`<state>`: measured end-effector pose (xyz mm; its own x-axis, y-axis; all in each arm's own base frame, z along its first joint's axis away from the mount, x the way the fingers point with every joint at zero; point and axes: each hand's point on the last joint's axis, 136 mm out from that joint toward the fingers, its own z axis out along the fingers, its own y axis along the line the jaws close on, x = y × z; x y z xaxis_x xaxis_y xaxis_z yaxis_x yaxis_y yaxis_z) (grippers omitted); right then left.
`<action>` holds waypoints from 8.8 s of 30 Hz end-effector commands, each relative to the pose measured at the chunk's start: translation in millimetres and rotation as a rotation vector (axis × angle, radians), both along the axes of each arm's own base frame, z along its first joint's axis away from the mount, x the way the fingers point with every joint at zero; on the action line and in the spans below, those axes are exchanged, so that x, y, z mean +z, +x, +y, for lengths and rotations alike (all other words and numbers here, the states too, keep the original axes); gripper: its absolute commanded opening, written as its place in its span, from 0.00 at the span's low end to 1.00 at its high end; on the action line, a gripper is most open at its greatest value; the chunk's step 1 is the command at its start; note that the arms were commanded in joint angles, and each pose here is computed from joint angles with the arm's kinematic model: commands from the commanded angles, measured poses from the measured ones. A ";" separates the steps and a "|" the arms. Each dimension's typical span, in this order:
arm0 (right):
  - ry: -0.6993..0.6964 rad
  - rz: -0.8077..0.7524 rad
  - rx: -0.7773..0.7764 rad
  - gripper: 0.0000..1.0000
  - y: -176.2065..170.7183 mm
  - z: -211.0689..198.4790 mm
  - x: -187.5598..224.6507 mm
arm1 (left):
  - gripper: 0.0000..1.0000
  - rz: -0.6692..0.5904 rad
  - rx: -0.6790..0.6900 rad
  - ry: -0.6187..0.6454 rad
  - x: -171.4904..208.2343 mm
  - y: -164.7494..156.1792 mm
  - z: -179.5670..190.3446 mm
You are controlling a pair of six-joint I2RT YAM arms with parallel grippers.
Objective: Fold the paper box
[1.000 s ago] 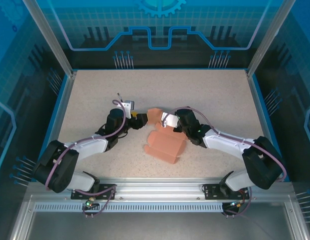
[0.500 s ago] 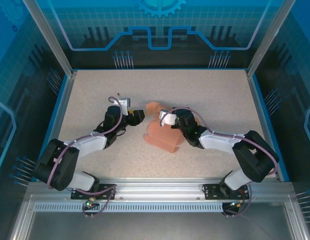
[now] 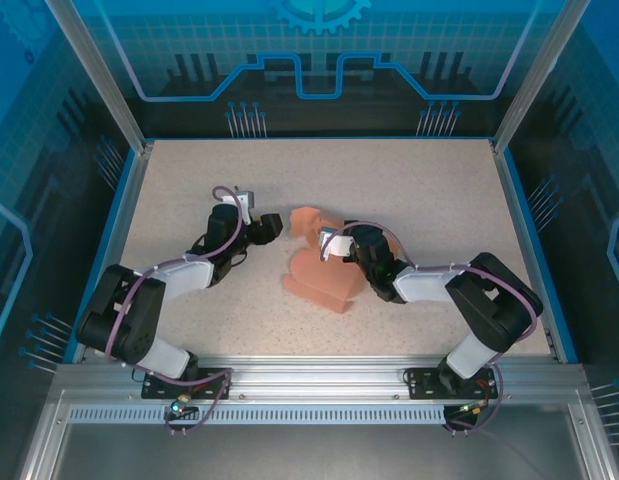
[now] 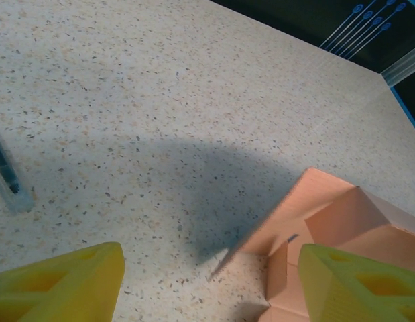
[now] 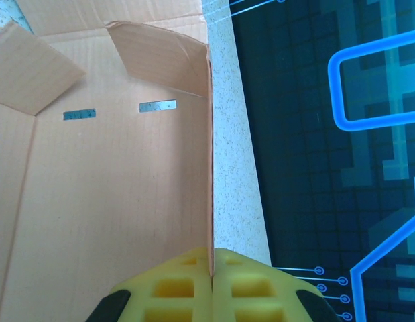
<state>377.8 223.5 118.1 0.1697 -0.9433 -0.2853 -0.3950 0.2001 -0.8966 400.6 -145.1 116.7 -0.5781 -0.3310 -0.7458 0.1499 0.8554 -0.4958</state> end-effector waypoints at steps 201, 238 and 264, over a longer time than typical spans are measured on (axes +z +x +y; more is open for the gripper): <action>0.030 -0.017 0.057 0.00 -12.7 8.8 6.9 | 0.60 -0.209 -0.500 0.083 -40.9 4.0 -122.9; 0.102 0.013 0.068 0.00 -14.9 7.5 13.0 | 0.44 -0.110 -0.319 0.225 -63.4 24.9 -101.3; 0.121 0.026 0.077 0.00 -18.6 12.3 13.7 | 0.22 -0.036 0.018 0.330 -69.6 43.9 -67.9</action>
